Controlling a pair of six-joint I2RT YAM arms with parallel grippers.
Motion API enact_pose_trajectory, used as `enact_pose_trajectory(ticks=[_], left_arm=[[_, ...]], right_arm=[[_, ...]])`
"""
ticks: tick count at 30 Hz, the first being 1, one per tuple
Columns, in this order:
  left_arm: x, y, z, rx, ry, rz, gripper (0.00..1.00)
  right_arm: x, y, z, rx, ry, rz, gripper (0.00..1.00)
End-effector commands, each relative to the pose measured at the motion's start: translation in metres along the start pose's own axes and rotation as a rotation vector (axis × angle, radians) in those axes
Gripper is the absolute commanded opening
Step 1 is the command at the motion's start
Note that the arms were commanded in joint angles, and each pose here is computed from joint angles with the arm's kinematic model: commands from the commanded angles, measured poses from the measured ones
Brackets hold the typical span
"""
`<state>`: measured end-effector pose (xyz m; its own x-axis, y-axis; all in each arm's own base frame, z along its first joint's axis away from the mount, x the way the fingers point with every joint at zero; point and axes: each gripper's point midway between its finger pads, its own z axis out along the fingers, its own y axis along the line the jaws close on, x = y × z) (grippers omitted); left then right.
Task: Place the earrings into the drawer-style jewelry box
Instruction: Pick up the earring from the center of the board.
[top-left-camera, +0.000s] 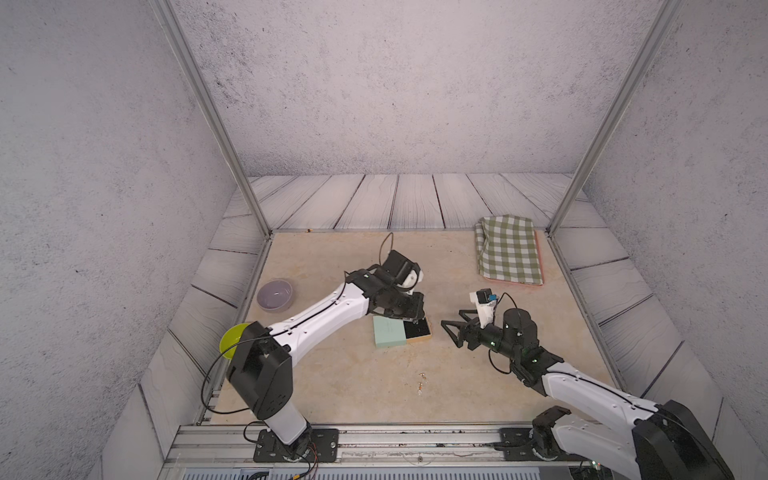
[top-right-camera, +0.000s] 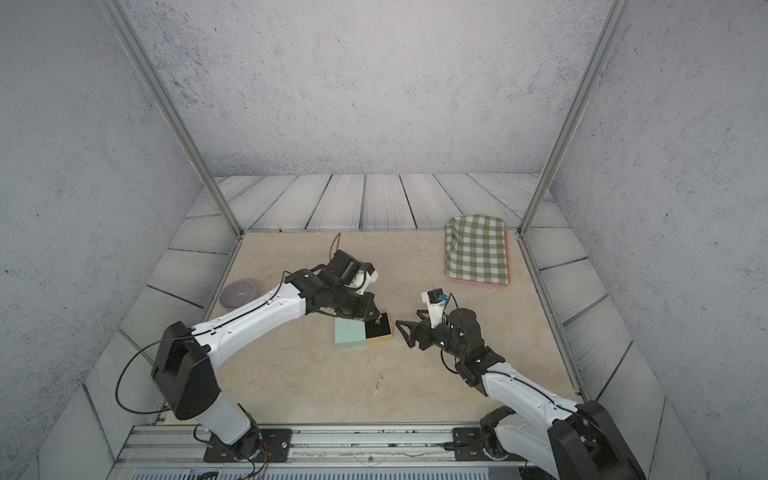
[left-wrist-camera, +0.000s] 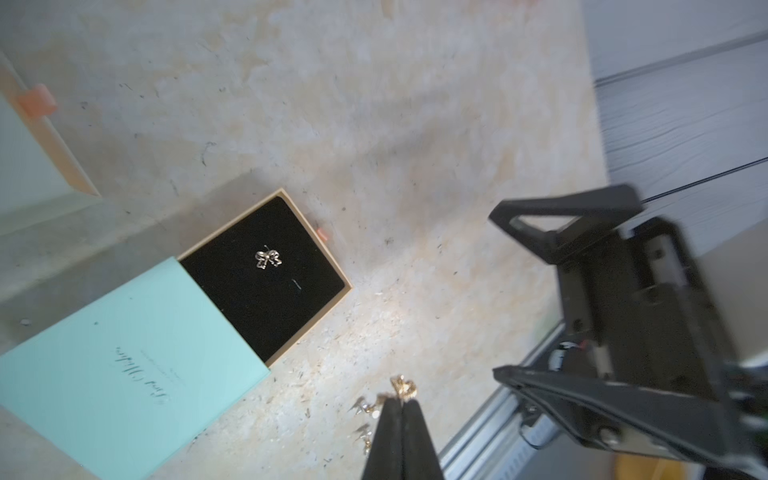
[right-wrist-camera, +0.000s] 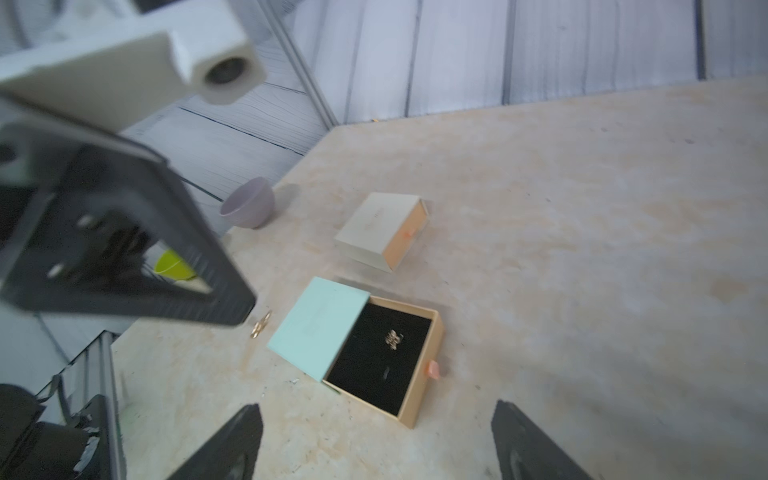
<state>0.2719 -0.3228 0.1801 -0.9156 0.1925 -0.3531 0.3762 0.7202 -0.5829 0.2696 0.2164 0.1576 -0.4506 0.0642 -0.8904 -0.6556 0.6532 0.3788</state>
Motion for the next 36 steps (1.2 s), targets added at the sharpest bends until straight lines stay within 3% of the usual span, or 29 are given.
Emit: enact_pose_trajectory(ticks=[1,3,5,10,16,20,27,36], left_arm=[[-0.003,-0.020,0.001,0.270,0.023,-0.058,0.00],[-0.009,-0.018,-0.007,0.364,0.010,-0.085,0.00],[-0.016,-0.018,-0.019,0.463,-0.027,-0.103,0.00],[-0.028,-0.018,-0.045,0.617,-0.117,-0.105,0.00],[-0.038,-0.024,-0.055,0.698,-0.174,-0.116,0.00],[-0.039,-0.025,-0.057,0.713,-0.192,-0.123,0.00],[-0.040,-0.029,-0.062,0.728,-0.206,-0.117,0.00],[-0.037,-0.031,-0.065,0.730,-0.209,-0.114,0.00]], right_arm=[[-0.053,0.046,-0.006,-0.227,-0.230,-0.201,0.84],[-0.052,0.056,-0.006,-0.302,-0.248,-0.208,0.66],[-0.053,0.065,-0.006,-0.368,-0.267,-0.215,0.60],[-0.062,0.082,-0.005,-0.492,-0.275,-0.208,0.64],[-0.076,0.079,0.002,-0.469,-0.293,-0.193,0.64],[-0.084,0.071,0.010,-0.433,-0.308,-0.141,0.64],[-0.085,0.077,0.020,-0.509,-0.261,-0.089,0.61],[-0.087,0.078,0.031,-0.549,-0.226,-0.039,0.52]])
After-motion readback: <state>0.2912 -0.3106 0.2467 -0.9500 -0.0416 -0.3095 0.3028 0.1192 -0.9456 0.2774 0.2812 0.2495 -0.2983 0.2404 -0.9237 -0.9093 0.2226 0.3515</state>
